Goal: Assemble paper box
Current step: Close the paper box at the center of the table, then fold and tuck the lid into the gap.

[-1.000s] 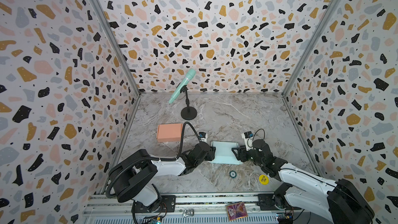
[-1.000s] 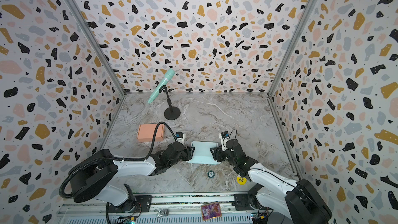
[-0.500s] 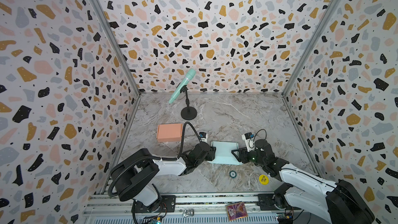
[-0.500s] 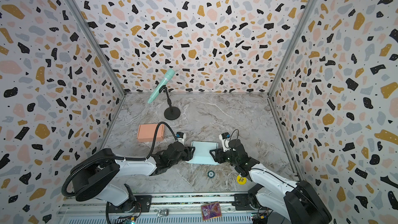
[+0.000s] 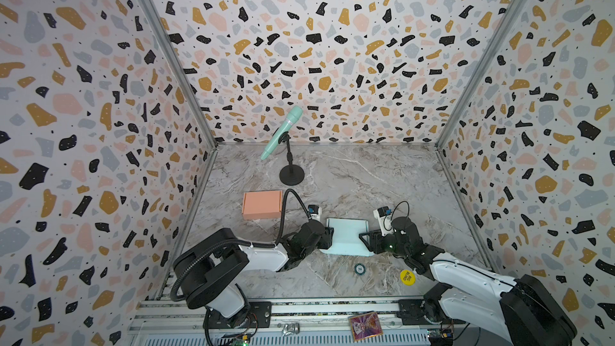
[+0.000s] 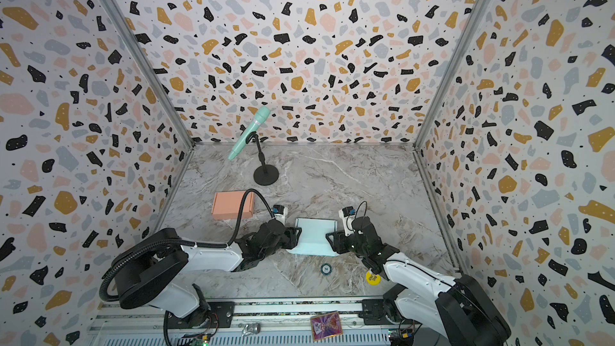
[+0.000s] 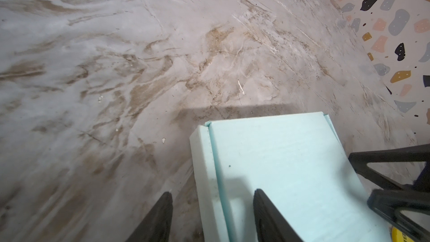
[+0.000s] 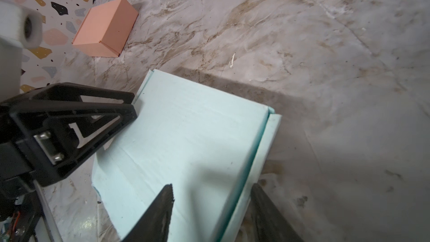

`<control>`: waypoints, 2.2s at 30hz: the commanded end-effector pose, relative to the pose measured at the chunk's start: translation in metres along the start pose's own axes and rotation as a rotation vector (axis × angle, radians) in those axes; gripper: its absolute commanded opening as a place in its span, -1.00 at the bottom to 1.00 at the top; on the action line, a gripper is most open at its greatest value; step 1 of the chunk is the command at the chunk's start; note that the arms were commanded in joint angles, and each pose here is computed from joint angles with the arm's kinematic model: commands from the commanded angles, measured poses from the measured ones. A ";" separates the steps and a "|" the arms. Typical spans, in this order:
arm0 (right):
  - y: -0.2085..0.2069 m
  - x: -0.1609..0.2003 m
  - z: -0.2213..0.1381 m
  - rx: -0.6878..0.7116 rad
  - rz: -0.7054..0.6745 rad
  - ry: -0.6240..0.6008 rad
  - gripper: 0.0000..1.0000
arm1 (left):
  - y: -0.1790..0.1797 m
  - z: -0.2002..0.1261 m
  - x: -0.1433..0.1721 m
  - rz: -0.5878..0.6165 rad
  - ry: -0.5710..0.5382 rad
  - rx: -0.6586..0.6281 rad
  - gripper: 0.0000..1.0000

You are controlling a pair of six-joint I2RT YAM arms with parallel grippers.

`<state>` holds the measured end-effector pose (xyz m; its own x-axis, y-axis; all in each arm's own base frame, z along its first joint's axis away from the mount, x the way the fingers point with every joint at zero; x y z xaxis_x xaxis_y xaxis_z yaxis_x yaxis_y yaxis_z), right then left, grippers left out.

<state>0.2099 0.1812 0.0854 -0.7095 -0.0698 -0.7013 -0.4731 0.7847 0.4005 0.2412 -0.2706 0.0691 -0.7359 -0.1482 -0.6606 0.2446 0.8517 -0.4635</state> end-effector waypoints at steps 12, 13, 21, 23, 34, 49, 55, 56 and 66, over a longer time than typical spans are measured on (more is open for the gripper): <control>-0.008 0.009 0.000 0.078 0.000 0.027 0.13 | 0.018 0.003 0.026 0.019 0.071 -0.036 0.12; -0.008 0.010 0.000 0.081 0.000 0.028 0.10 | 0.017 0.002 0.026 0.017 0.069 -0.033 0.12; -0.004 0.013 0.007 0.060 -0.016 0.060 -0.15 | 0.015 0.000 0.023 0.016 0.060 -0.022 0.11; -0.003 0.014 0.009 0.054 -0.020 0.067 -0.18 | 0.016 0.000 0.024 0.015 0.059 -0.020 0.11; 0.008 -0.004 0.014 0.020 -0.043 0.027 -0.20 | 0.008 -0.004 0.012 0.015 0.032 -0.002 0.09; 0.014 -0.024 0.015 0.012 -0.047 -0.023 0.12 | 0.015 -0.016 -0.019 0.040 -0.022 -0.081 0.26; 0.015 -0.025 -0.003 0.029 -0.054 -0.037 0.35 | 0.019 -0.041 -0.024 0.070 -0.033 -0.131 0.49; 0.016 -0.024 -0.005 0.023 -0.052 -0.033 0.36 | 0.018 -0.045 -0.023 0.073 -0.036 -0.133 0.49; 0.030 0.006 -0.019 -0.015 -0.047 0.049 0.54 | -0.011 -0.060 0.014 0.055 -0.010 -0.063 0.38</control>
<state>0.1948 0.1976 0.1197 -0.6657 -0.1044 -0.7389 -0.5346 0.7576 0.3746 0.1927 -0.2589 0.1084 -0.7123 -0.0752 -0.6978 0.2884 0.8750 -0.3887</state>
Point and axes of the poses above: each gripper's point midway between its finger pads, its own z axis out along the fingers, its own y axis along the line the jaws close on, x = y × z, the point moved 3 cm from there along -z, back along the fingers, and after that the axes turned 4 degrees about -z, right-handed, at the moved point
